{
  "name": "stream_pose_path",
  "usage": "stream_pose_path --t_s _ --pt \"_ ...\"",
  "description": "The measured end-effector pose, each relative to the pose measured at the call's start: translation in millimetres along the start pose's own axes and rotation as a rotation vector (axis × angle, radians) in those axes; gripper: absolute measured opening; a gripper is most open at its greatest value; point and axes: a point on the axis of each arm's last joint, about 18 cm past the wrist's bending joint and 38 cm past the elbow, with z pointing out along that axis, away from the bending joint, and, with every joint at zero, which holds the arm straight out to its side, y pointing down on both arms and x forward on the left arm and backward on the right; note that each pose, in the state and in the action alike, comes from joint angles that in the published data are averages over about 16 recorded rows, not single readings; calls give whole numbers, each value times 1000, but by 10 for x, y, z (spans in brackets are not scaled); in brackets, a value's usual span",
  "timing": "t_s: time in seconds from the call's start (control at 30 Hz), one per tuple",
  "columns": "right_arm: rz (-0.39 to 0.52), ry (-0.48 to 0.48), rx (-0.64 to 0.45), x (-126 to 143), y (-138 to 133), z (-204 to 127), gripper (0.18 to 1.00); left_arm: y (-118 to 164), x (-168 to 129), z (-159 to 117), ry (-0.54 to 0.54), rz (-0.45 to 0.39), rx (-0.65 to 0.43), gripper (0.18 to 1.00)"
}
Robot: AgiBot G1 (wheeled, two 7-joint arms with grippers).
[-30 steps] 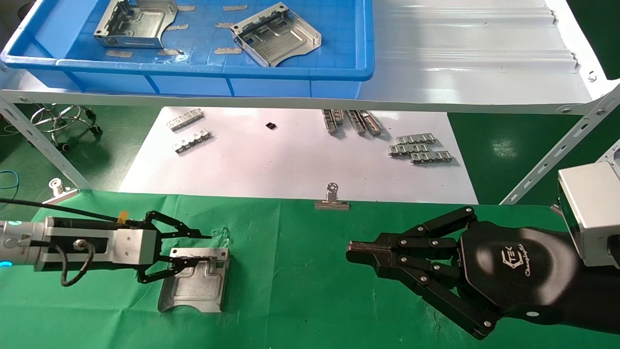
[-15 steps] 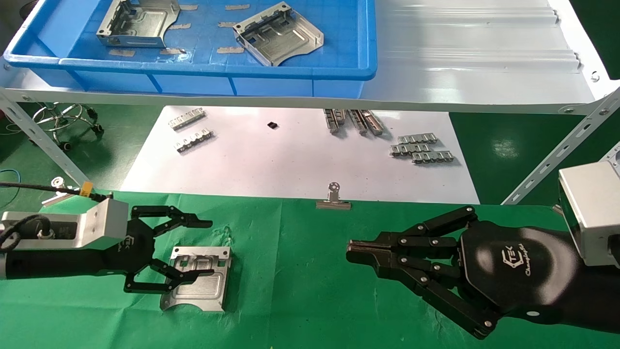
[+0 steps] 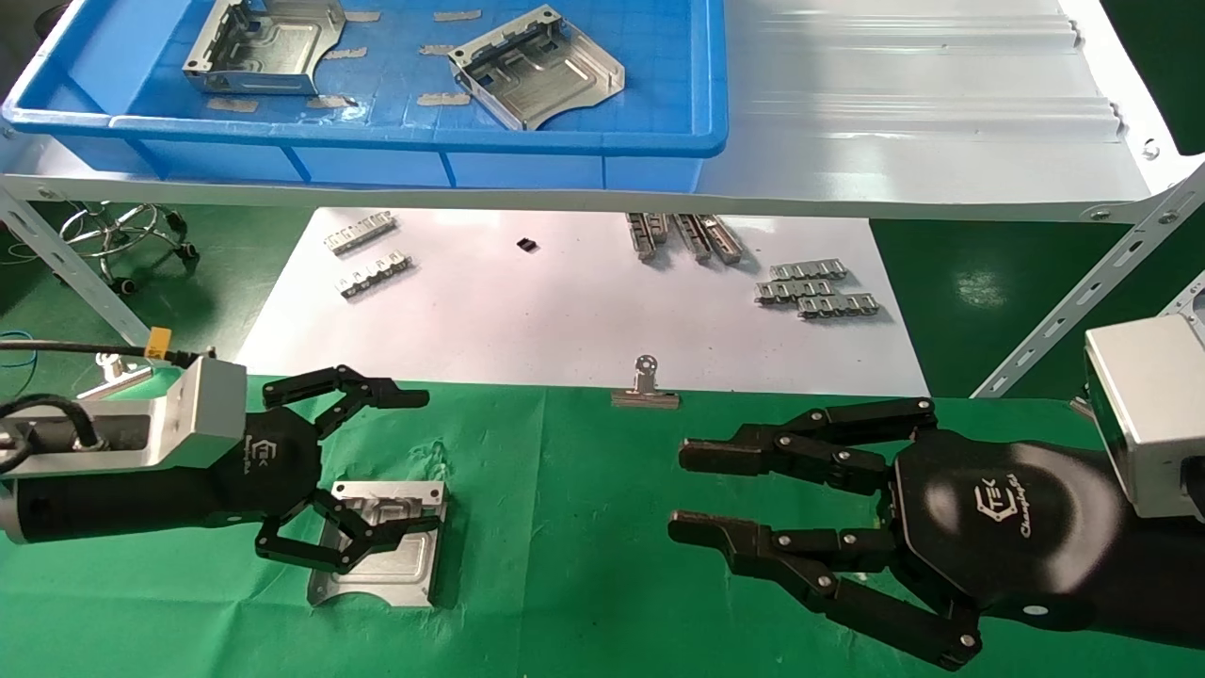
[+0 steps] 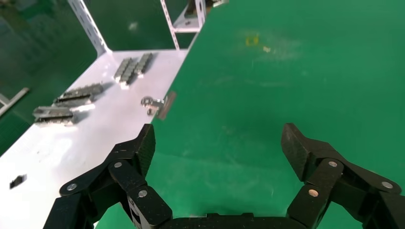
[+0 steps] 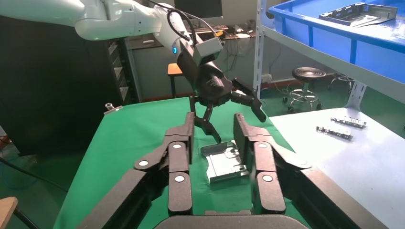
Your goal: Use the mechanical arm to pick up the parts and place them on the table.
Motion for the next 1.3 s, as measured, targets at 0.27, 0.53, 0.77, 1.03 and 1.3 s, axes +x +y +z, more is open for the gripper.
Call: stream_pose_path --t_s 0.27,0.53,0.77,1.03,1.3 --pt "0 0 0 0 0 0 497 -165 105 -15 0 -47 69 978" --pt "0 0 0 0 0 0 701 -353 230 -54 9 -92 131 1000" --pt "0 0 0 0 0 0 849 -533 359 -102 25 -128 179 1001" --pt "0 0 0 0 0 0 941 -753 531 -167 53 -168 225 1001" --pt "0 0 0 0 0 0 989 -959 711 -225 89 -200 257 1001"
